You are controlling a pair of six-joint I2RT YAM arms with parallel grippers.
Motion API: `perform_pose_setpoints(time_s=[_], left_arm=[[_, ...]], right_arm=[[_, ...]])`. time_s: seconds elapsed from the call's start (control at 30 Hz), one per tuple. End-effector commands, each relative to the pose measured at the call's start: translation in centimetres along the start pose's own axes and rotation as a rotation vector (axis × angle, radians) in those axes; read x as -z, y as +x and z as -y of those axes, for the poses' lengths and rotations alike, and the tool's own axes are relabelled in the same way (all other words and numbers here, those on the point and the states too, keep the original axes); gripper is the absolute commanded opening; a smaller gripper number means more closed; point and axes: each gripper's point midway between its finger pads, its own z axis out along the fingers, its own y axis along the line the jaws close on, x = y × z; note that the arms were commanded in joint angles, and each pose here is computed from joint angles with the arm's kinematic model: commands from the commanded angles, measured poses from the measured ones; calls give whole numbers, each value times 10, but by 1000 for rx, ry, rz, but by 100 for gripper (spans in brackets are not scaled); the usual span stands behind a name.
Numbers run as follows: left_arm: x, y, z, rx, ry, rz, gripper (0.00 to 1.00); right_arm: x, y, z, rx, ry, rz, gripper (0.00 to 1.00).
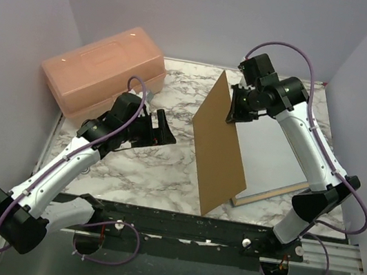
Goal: Put the photo into the frame
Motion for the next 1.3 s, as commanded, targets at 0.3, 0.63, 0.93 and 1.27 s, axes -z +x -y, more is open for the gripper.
perform_pose_setpoints(time_s=[0.3, 0.63, 0.93, 1.27], left_arm=[[11, -8, 16, -8, 38, 18, 90], [13, -7, 20, -13, 60, 15, 92], [23, -11, 39, -15, 160, 52, 99], [17, -11, 59, 22, 300, 52, 98]], right_arm=[[11, -14, 3, 62, 124, 33, 1], [-5, -8, -18, 87, 83, 9, 7], [-5, -8, -53, 86, -79, 27, 29], [25, -4, -103, 66, -414, 86, 69]])
